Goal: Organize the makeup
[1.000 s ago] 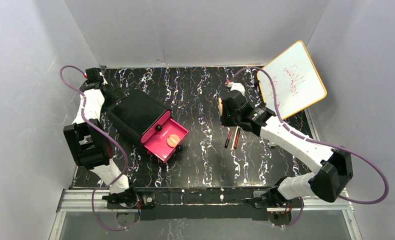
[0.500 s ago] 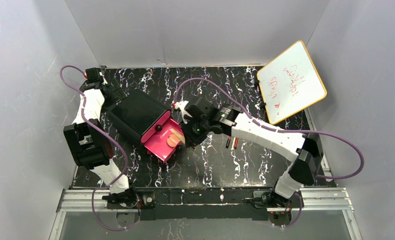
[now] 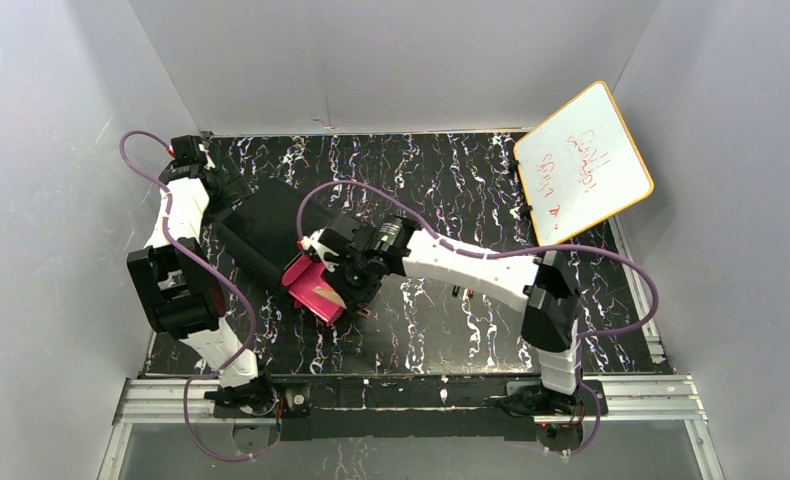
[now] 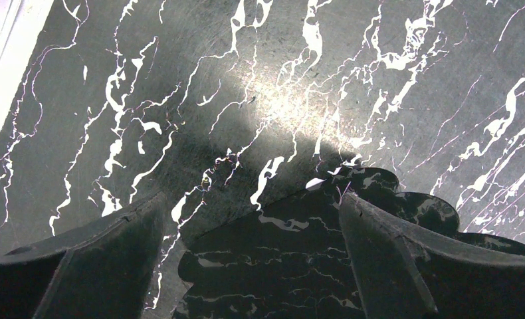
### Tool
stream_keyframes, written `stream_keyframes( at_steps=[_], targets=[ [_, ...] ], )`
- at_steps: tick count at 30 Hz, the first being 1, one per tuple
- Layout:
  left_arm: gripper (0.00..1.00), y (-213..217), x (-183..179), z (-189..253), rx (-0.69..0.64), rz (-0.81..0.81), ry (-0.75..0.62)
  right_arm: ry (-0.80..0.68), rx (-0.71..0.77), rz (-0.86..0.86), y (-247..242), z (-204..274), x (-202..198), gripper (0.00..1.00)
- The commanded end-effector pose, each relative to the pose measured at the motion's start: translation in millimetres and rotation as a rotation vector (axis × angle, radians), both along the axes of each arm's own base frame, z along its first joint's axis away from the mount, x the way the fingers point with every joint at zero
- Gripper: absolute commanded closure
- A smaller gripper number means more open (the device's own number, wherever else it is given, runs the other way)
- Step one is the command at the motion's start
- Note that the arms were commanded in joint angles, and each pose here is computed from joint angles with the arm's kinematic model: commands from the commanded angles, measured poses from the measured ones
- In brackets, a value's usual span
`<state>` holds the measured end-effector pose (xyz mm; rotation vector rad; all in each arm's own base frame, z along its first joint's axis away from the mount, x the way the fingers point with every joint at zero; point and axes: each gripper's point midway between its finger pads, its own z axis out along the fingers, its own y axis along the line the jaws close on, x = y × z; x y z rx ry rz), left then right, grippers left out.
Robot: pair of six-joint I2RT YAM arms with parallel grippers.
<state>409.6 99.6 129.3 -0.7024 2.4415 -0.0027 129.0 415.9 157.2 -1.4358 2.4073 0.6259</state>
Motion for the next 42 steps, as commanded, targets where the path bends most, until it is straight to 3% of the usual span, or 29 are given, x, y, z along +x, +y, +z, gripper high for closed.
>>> stream_keyframes(
  at_steps=[1,11,26,29,33,36,42],
  targets=[
    [0.01,-12,-9,12,-0.006,-0.052,0.018,-0.049,-0.009,0.052,9,12,2,0.93],
    [0.02,-11,-8,12,-0.003,-0.056,0.021,-0.167,-0.059,0.011,33,10,26,0.92],
    [0.02,-11,-6,10,-0.004,-0.056,0.023,-0.216,-0.136,0.044,36,-11,24,0.87],
    [0.02,-11,-6,9,-0.004,-0.057,0.025,-0.220,-0.136,0.044,40,-13,26,0.80],
    [0.02,-11,-7,9,-0.003,-0.057,0.025,-0.231,-0.137,0.044,42,-13,29,0.59],
    [0.02,-11,-7,8,-0.005,-0.057,0.028,-0.244,-0.137,0.039,41,-11,31,0.37],
    [0.02,-11,-6,8,-0.005,-0.057,0.028,-0.271,-0.138,0.024,38,-5,35,0.27]
  ],
)
